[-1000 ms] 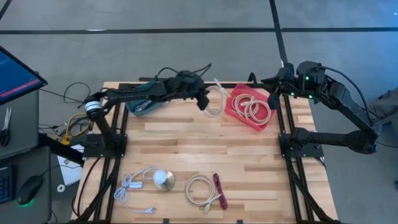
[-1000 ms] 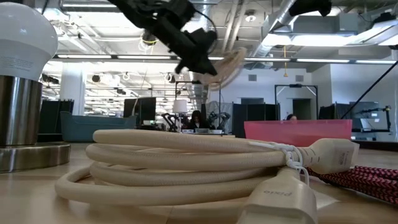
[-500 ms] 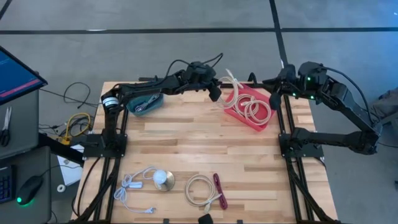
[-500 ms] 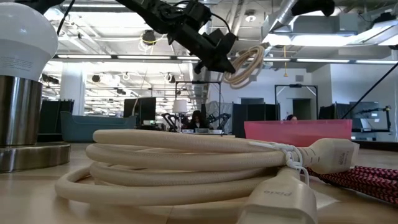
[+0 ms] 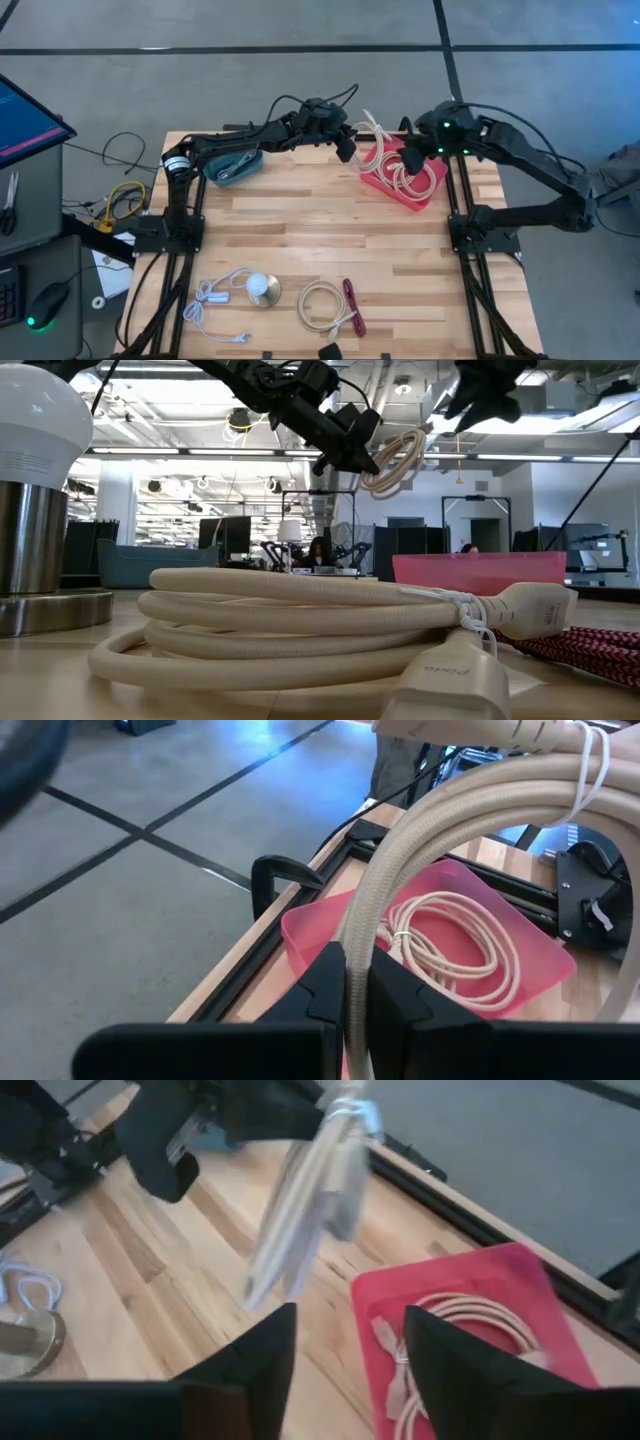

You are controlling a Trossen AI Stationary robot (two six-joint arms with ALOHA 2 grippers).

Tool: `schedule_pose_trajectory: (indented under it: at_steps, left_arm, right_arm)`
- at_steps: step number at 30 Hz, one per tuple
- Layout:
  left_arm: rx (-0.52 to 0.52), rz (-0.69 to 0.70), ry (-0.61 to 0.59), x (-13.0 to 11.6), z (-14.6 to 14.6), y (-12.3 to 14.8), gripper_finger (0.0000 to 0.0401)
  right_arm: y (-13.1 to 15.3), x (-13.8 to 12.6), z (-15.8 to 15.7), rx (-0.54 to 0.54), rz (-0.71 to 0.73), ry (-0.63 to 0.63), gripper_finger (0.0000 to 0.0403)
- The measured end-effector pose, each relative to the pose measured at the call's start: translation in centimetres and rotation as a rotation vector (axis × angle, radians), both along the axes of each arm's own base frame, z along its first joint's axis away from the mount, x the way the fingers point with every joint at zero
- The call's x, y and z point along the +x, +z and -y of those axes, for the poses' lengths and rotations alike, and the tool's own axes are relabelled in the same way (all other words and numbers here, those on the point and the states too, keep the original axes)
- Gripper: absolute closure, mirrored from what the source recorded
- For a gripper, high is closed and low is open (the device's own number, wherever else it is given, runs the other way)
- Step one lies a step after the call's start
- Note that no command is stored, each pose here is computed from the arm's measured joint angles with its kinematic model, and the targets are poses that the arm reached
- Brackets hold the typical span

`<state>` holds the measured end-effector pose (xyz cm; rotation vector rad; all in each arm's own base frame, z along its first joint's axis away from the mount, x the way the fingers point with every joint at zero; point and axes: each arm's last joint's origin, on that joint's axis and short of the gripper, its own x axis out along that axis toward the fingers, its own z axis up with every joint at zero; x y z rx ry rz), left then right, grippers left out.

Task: Pick & Place USB Port
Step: Put the white charger cable into pink bin

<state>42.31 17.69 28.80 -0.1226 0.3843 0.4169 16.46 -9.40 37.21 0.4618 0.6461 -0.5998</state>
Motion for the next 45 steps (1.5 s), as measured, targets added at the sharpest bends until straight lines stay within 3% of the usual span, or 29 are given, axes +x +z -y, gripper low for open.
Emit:
schedule_pose_trajectory:
  at_steps: [6,12,18,25,31,37,45]
  left_arm:
    - [0.003,-0.001,0.013,-0.1,-0.3,0.0,0.0384]
    - [0.003,0.0,0.014,-0.1,-0.3,0.0,0.0385]
    - [0.005,-0.006,0.024,-0.2,-0.4,0.0,0.0385]
    - [0.007,0.003,0.017,-0.2,-0.3,0.1,0.0385]
    - [0.006,0.004,0.017,-0.2,-0.3,0.1,0.0385]
    - [0.015,0.005,0.06,-0.4,-0.2,0.6,0.0331]
    - [0.042,0.046,0.083,-1.9,0.1,3.4,0.0242]
  right_arm:
    - [-0.8,2.8,0.4,0.034,0.03,0.041,0.0168]
    - [-1.6,5.0,1.0,0.033,0.047,0.055,0.0174]
    - [-2.4,5.8,1.7,0.011,-0.003,0.041,0.0233]
    - [-2.2,5.4,1.8,-0.026,-0.012,0.063,0.038]
    - [-2.0,5.0,2.0,-0.047,-0.014,0.072,0.0394]
    - [-1.5,4.2,2.1,-0.077,-0.011,0.066,0.0398]
    - [-0.6,1.9,2.2,-0.085,-0.004,0.008,0.0399]
